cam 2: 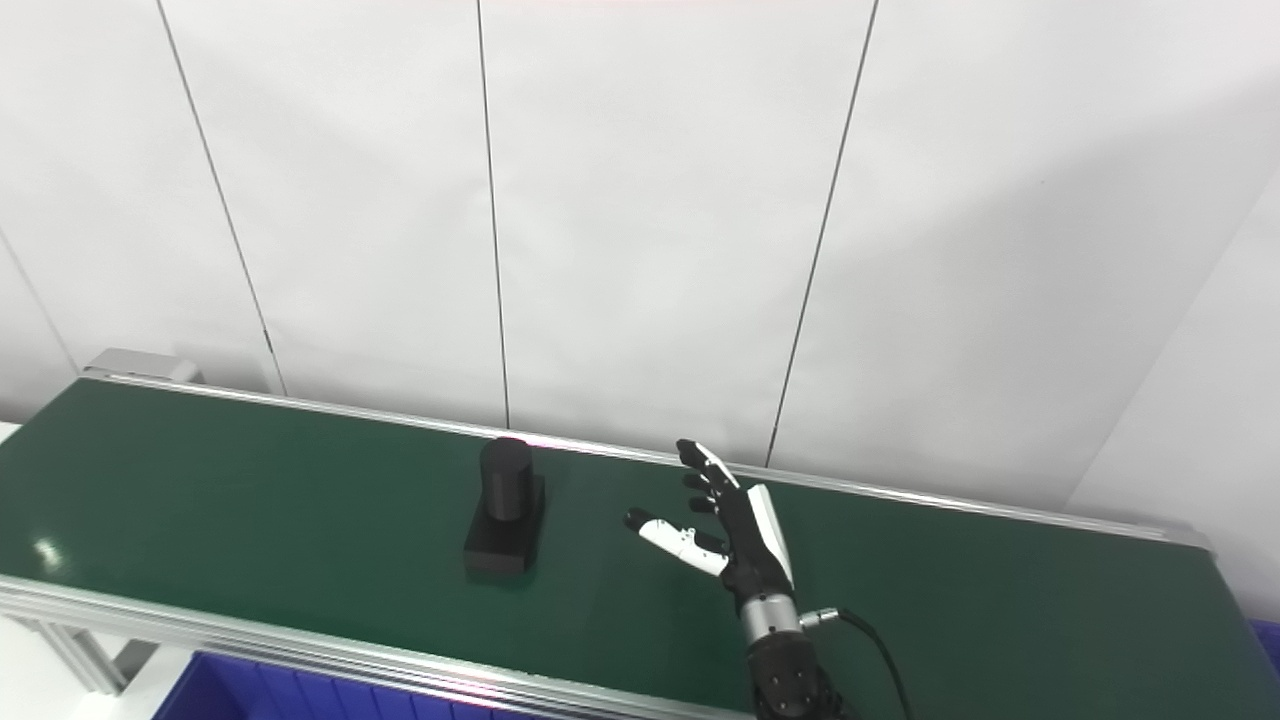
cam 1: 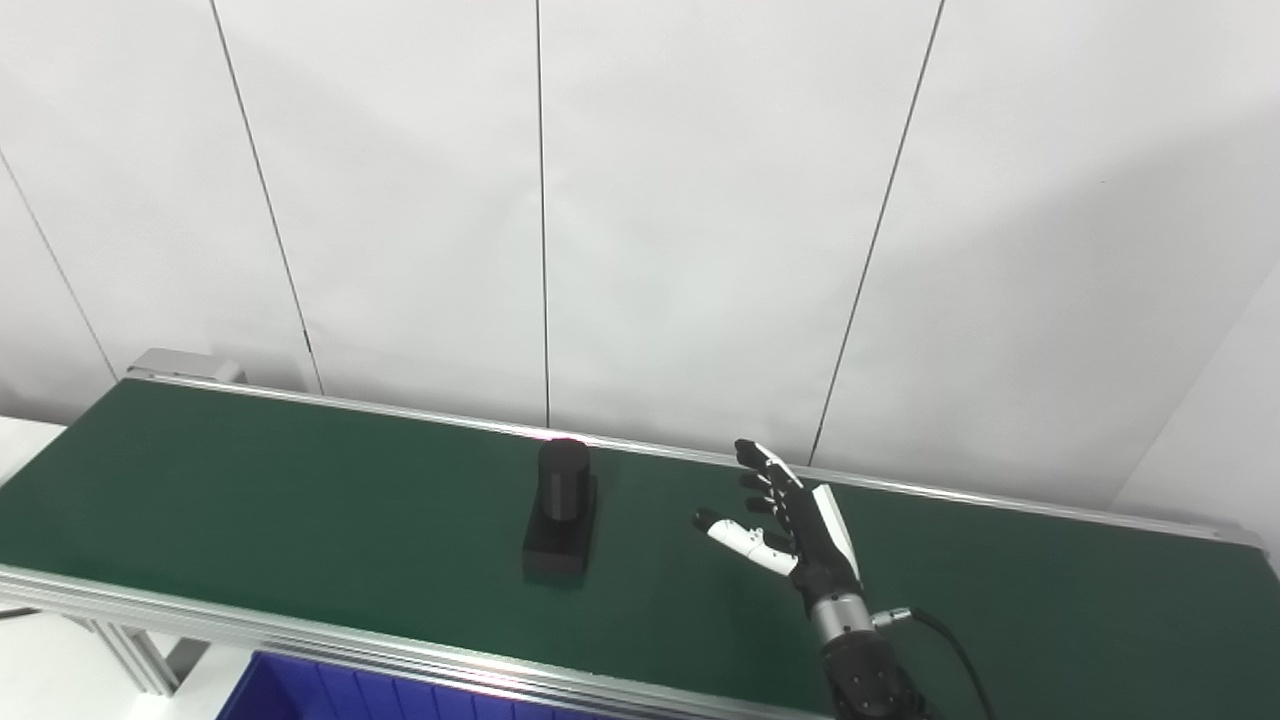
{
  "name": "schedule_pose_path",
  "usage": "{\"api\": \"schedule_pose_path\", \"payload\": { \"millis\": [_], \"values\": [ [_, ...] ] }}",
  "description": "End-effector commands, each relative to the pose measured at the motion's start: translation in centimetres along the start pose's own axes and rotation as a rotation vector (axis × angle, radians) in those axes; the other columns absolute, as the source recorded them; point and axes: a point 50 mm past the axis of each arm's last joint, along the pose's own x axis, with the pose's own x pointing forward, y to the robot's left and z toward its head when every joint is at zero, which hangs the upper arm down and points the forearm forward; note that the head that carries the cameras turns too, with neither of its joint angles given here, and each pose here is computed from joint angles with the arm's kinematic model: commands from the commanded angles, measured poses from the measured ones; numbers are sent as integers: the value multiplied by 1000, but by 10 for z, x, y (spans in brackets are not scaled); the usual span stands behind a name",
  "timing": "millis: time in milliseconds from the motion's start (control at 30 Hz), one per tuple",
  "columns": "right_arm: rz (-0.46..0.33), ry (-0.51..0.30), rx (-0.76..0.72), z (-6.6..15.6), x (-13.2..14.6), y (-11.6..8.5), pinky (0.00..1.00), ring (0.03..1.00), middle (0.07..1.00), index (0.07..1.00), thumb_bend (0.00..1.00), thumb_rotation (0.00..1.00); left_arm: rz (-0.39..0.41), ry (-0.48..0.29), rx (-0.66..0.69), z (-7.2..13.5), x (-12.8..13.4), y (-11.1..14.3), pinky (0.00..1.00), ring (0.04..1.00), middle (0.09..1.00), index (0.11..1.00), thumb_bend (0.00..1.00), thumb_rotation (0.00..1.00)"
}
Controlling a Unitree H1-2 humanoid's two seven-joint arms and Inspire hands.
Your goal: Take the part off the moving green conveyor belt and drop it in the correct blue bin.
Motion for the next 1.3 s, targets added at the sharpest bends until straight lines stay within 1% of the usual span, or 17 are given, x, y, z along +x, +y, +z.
{"api": "schedule_pose_path", "payload": {
  "millis": [0,200,300,333,367,400,467,533,600,667,700,733,767,800,867,1067,1267],
  "values": [
    [-14,-96,-13,29,21,-6,763,851,903,879,788,473,4,-75,-5,11,4,1,739,870,889,815,928,830],
    [-20,-85,-70,30,26,-7,734,830,890,867,798,430,4,-77,-9,12,3,0,758,876,894,817,915,819],
    [-17,-82,-94,31,30,-8,736,832,888,864,799,390,4,-74,-11,11,3,0,759,879,898,816,920,818],
    [-17,-82,-110,32,31,-9,740,834,887,863,800,391,5,-74,-11,11,3,0,757,878,898,815,923,819],
    [-20,-82,-134,32,32,-9,750,839,887,862,803,398,6,-74,-11,11,3,-1,754,877,896,815,927,821],
    [-24,-82,-161,33,33,-9,781,849,882,857,810,423,7,-75,-10,12,4,-1,751,875,895,816,928,826],
    [-32,-77,-199,33,36,-10,796,854,879,854,814,434,7,-79,-6,12,4,-1,746,874,894,817,927,831],
    [-36,-70,-222,34,38,-11,832,880,880,850,813,444,7,-80,-4,12,4,-1,736,870,892,815,925,834],
    [-34,-60,-244,35,41,-12,878,933,891,854,818,457,7,-80,-3,12,4,-2,749,870,890,815,916,828],
    [-34,-55,-264,37,44,-14,886,947,894,857,820,450,8,-76,-12,12,5,-2,754,871,888,811,913,811],
    [-32,-55,-275,38,45,-16,872,935,892,857,818,446,9,-78,-9,12,5,-2,749,869,887,812,914,814],
    [-31,-55,-283,38,46,-17,805,883,886,853,820,431,9,-80,-5,12,5,-2,735,864,887,813,915,823],
    [-30,-55,-289,39,47,-18,764,852,883,851,820,426,9,-81,-4,12,6,-2,727,861,886,812,924,828],
    [-29,-52,-299,40,49,-20,760,849,883,851,820,426,10,-81,-5,13,6,-2,727,861,886,812,926,829],
    [-28,-45,-316,42,51,-23,720,822,880,848,828,427,11,-83,-6,13,6,-3,720,859,884,808,933,833],
    [-21,-33,-349,43,54,-30,682,797,884,850,837,439,13,-90,5,13,6,-4,714,857,883,817,920,844],
    [-21,-32,-361,45,56,-32,700,810,880,848,826,431,16,-90,2,13,6,-5,725,858,881,814,938,840]
  ]
}}
